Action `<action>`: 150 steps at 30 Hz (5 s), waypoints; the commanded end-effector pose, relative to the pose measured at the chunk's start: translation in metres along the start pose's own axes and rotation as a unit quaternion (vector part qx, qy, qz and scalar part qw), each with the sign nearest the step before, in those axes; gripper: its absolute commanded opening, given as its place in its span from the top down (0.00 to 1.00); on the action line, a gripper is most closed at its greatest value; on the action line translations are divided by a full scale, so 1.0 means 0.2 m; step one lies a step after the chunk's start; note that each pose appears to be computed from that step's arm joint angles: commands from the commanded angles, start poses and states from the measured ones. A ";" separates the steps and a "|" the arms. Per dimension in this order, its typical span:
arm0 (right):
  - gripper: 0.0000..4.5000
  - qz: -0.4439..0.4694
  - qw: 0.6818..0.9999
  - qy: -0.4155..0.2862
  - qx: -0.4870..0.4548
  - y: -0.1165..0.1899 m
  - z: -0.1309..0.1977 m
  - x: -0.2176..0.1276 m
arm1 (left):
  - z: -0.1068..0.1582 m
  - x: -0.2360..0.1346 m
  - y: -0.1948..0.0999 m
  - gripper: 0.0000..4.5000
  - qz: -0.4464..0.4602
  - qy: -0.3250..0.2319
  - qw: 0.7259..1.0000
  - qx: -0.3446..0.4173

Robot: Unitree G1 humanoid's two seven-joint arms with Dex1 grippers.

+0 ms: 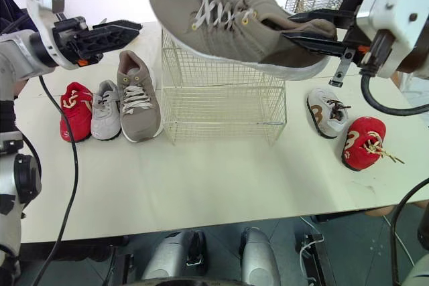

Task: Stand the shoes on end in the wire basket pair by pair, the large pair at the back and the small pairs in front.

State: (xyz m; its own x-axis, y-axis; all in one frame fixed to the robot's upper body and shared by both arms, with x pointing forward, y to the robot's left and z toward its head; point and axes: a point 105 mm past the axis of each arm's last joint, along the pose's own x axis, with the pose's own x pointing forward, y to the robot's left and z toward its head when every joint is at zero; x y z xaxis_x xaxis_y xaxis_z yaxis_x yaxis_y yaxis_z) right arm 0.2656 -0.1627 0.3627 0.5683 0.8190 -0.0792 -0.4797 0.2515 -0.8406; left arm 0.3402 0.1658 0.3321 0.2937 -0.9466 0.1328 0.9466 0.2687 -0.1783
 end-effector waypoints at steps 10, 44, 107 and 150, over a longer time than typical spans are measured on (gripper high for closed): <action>0.95 0.072 0.990 -0.071 -0.096 0.02 0.17 0.10 | -0.01 0.07 -0.03 0.00 -0.038 0.046 0.998 0.008; 0.01 -0.111 0.833 -0.232 0.490 0.08 -0.05 0.01 | 0.06 0.16 -0.11 0.83 -0.041 -0.193 0.976 -0.087; 0.60 0.055 0.996 -0.005 0.072 -0.48 -0.22 0.31 | -0.26 0.06 -0.21 0.01 0.022 -0.054 0.998 -0.022; 0.60 0.116 0.983 0.123 0.069 -0.29 -0.51 0.36 | -0.25 0.13 -0.24 0.01 0.022 -0.070 0.997 -0.012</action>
State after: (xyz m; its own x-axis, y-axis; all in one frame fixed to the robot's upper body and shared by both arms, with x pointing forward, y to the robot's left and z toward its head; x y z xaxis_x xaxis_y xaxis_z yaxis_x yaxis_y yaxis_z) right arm 0.4041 -0.1559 0.3511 0.5420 0.7489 -0.3814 -0.6847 0.1303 -0.7171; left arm 0.2986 0.1194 0.2821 0.3727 -0.9007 0.2232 0.9141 0.3149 -0.2555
